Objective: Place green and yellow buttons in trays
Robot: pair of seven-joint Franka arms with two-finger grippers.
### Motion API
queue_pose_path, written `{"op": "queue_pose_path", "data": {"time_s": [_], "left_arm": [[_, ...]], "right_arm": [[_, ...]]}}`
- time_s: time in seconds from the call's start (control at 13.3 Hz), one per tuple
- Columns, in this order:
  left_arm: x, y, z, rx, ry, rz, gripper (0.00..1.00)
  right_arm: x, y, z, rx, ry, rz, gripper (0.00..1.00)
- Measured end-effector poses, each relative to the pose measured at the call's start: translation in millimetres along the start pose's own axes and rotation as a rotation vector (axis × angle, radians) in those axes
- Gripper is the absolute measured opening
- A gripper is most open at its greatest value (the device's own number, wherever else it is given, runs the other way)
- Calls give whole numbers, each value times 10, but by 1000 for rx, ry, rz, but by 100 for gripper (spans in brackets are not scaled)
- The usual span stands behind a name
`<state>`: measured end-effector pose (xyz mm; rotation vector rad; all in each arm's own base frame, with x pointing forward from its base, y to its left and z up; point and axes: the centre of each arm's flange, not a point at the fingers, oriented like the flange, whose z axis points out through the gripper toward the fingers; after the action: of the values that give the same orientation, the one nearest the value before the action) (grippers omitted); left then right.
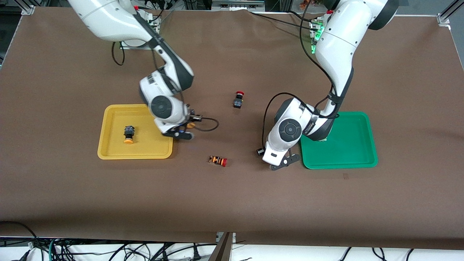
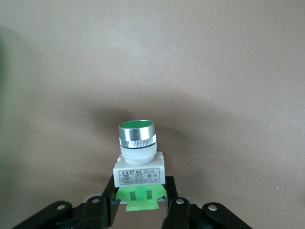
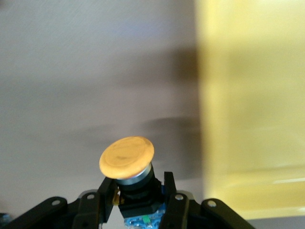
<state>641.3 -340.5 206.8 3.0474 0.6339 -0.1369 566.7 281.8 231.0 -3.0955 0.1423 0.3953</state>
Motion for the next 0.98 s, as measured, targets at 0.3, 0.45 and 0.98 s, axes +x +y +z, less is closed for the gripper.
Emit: {"op": "queue_pose_path", "data": {"time_s": [0.3,0.45,0.98], "left_arm": [[275,-583,-993,182,-24,251,42],[734,-1199,-1144,188,-69,410,42],[1403,-2746,-98,109,-72,627,47]], "right_arm": [[493,1161,126,-55,-21,-111,44],[549,1266,162,-54,-17,-111,51],[144,1731,-2340,-8,257,-98,100]]}}
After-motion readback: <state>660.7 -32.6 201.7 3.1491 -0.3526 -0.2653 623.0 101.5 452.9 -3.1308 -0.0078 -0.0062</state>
